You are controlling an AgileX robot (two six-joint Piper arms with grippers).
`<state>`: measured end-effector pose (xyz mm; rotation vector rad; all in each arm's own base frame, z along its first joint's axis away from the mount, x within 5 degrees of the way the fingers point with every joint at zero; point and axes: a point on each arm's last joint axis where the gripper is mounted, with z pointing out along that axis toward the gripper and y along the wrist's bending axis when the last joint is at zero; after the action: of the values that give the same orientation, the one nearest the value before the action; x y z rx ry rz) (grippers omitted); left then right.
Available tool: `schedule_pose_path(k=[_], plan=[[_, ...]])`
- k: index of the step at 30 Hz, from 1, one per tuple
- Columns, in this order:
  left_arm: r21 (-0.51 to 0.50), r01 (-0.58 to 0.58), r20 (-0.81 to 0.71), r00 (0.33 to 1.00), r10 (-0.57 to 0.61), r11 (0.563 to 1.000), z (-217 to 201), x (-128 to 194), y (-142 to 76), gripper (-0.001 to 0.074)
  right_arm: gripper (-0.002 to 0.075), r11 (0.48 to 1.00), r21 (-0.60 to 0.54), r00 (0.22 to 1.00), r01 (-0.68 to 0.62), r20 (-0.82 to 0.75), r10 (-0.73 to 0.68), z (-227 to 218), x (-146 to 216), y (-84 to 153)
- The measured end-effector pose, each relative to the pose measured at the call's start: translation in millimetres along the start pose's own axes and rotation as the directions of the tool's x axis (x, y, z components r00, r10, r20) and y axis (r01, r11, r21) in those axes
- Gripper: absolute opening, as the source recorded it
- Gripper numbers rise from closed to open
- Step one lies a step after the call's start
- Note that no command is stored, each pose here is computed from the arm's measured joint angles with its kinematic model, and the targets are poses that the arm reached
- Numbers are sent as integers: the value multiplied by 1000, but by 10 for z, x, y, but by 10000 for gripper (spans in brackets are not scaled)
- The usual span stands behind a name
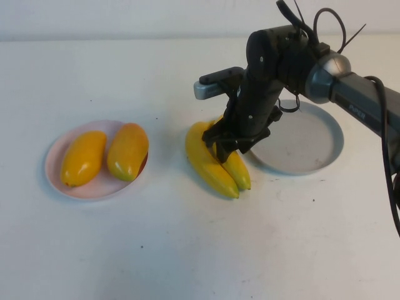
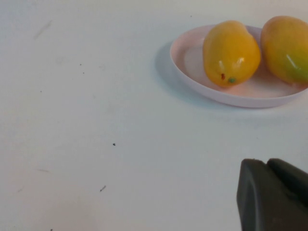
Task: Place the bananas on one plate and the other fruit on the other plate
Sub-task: Put another type of fruit in the right plate
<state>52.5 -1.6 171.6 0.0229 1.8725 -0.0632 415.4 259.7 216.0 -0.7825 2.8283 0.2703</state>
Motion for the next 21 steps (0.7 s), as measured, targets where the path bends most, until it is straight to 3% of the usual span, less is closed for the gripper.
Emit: schedule_pose_path(k=[10, 16, 21], plan=[[0, 0, 0, 1000, 0, 1000, 0, 0, 0, -4, 361, 1000, 1, 999, -5, -43, 5, 218, 13, -27], [0, 0, 0, 1000, 0, 1000, 0, 0, 0, -4, 308, 1000, 1, 999, -6, -40, 6, 242, 8, -31], [0, 0, 0, 1000, 0, 1000, 0, 0, 0, -4, 308, 1000, -1, 1000, -4, -27, 4, 189, 1, -18]])
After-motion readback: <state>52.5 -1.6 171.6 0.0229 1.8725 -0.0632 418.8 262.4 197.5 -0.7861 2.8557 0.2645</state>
